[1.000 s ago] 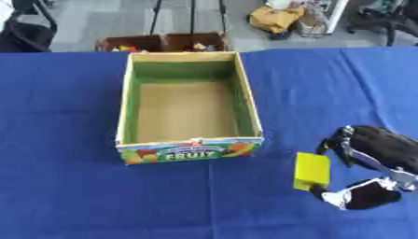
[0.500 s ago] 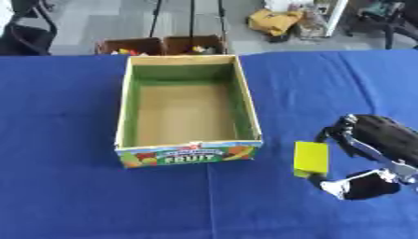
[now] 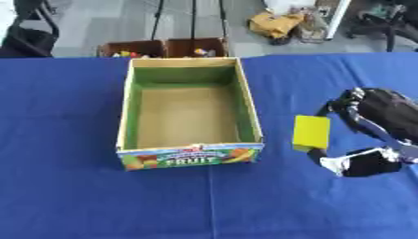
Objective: Pick up objects on the table and place them in the box.
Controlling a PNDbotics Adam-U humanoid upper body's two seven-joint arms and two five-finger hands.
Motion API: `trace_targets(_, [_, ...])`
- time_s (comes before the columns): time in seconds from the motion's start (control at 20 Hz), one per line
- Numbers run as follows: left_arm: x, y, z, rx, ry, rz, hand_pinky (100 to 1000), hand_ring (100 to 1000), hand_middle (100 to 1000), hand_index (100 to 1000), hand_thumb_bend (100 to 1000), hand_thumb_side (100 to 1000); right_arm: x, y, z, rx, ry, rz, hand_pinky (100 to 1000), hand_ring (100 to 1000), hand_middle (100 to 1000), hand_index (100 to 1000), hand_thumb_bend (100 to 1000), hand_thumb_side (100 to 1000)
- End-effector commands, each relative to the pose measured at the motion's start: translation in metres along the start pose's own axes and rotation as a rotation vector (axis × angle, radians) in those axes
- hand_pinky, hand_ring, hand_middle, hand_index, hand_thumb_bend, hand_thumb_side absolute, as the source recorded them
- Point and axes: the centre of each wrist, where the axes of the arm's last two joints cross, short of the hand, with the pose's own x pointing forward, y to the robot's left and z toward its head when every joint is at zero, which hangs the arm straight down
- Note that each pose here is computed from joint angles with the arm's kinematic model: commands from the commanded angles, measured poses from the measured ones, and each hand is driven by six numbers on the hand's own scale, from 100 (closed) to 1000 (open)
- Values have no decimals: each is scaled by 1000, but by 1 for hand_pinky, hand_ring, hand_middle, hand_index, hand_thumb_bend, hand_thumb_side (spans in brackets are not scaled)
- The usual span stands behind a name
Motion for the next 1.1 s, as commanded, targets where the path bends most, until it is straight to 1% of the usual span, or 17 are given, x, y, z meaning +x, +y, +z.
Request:
trace_targets(0.05, [5, 2, -8, 0, -35, 2, 607, 872, 858, 936, 100, 1000, -4, -23, -3, -84, 15, 48, 652, 644, 223, 395, 100, 392])
trace_targets(0.3, [5, 1, -8, -5, -35, 5, 605, 871, 858, 936, 100, 1000, -3, -43, -12, -156, 42, 34, 649, 641, 222, 395, 100, 382])
trace_targets(0.55, [6, 0, -8, -9, -35, 13, 604, 871, 858, 936, 100, 1000, 4, -63, -21, -208, 42, 13, 647, 641, 224, 397, 100, 377])
trace_targets(0.8, [7, -2, -9, -15, -37, 23, 603, 871, 857, 936, 100, 1000, 18, -85, -33, -258, 26, -31, 641, 640, 221, 393, 100, 378])
trace_targets(1.1, [8, -5, -9, -24, -39, 40, 602, 871, 856, 936, 100, 1000, 38, -104, -49, -271, 20, -109, 634, 642, 213, 388, 100, 384])
